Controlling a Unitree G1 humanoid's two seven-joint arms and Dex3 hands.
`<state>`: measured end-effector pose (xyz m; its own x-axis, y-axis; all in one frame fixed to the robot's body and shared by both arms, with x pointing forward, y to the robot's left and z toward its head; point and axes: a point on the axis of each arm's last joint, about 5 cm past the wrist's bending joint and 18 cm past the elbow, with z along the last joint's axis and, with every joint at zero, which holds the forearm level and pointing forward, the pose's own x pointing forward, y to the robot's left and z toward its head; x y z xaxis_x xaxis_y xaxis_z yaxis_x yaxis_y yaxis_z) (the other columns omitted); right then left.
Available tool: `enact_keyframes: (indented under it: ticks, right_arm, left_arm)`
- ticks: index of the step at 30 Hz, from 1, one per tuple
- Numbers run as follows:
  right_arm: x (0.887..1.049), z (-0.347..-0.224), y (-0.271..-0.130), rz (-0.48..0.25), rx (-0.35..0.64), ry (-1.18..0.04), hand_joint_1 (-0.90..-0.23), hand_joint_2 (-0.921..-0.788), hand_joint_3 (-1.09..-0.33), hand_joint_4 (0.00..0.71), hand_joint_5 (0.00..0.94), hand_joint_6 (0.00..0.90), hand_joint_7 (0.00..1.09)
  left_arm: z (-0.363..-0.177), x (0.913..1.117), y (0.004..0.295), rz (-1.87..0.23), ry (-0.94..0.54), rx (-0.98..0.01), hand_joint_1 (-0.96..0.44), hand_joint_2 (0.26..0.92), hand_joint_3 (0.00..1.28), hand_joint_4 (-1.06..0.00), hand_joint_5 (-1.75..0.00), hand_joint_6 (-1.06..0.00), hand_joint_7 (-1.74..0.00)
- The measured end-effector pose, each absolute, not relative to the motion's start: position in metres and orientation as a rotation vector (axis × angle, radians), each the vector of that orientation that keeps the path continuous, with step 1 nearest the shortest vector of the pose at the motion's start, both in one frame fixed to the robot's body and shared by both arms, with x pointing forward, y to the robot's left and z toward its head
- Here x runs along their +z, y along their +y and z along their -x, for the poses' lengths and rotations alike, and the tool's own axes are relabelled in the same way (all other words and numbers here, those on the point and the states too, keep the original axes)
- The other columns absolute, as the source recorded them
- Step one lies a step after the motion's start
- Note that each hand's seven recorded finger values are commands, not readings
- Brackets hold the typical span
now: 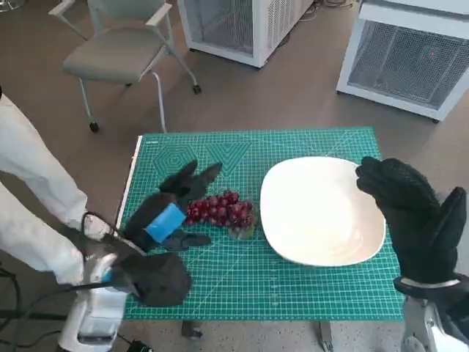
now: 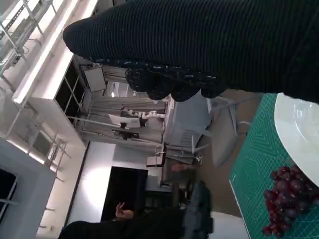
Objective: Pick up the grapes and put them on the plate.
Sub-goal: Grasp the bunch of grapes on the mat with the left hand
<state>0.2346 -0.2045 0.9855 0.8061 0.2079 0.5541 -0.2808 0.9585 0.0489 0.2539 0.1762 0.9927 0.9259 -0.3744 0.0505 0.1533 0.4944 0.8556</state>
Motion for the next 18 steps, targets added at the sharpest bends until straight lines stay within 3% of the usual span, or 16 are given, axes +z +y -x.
enact_keyframes:
  ticks: [8, 18]
  right_arm:
    - [0.985, -0.235, -0.205, -0.129, 0.261, -0.579, -0.333, -0.921, -0.619, 0.408, 0.868, 0.221, 1.02]
    - [0.985, -0.235, -0.204, -0.130, 0.263, -0.579, -0.335, -0.921, -0.618, 0.407, 0.868, 0.219, 1.02]
  left_arm:
    - [-0.268, 0.992, 0.154, -1.122, -0.146, -0.318, -0.28, 0.731, 0.00, 0.00, 0.00, -0.19, -0.02]
    - [-0.303, 0.985, 0.122, -1.245, 0.026, -0.345, -0.25, 0.723, 0.00, 0.00, 0.00, -0.21, -0.01]
